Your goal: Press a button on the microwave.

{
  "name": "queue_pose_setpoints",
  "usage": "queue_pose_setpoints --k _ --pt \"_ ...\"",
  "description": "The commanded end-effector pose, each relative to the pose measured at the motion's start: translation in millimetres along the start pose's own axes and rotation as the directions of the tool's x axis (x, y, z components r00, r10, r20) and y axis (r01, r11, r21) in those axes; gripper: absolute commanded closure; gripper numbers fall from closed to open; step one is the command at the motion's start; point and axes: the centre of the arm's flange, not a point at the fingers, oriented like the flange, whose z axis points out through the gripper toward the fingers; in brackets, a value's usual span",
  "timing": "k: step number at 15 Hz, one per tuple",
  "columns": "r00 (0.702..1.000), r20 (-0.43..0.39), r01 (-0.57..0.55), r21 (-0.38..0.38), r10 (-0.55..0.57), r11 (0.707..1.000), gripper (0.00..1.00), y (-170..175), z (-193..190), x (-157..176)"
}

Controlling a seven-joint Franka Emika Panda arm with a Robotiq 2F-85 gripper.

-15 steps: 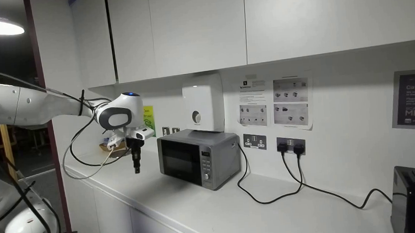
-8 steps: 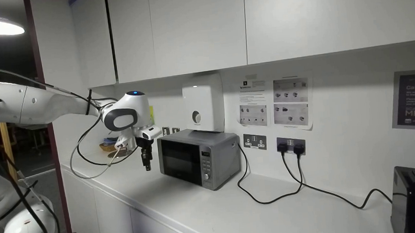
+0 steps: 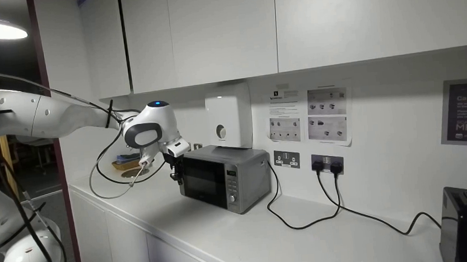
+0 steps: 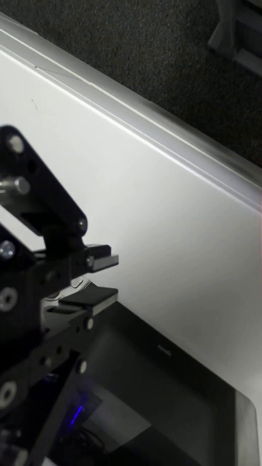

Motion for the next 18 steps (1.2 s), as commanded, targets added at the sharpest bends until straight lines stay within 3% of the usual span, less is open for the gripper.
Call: queue_pose_setpoints --k 1,9,18 --pt "0.996 -0.033 -0.081 0.060 0.083 0.995 1.00 -11 4 21" --pt "0.977 -0.070 -0.193 0.135 0.203 0.972 1.00 -20 21 47" --pt "0.934 -0.129 -0.307 0.188 0.333 0.933 1.00 -20 34 87"
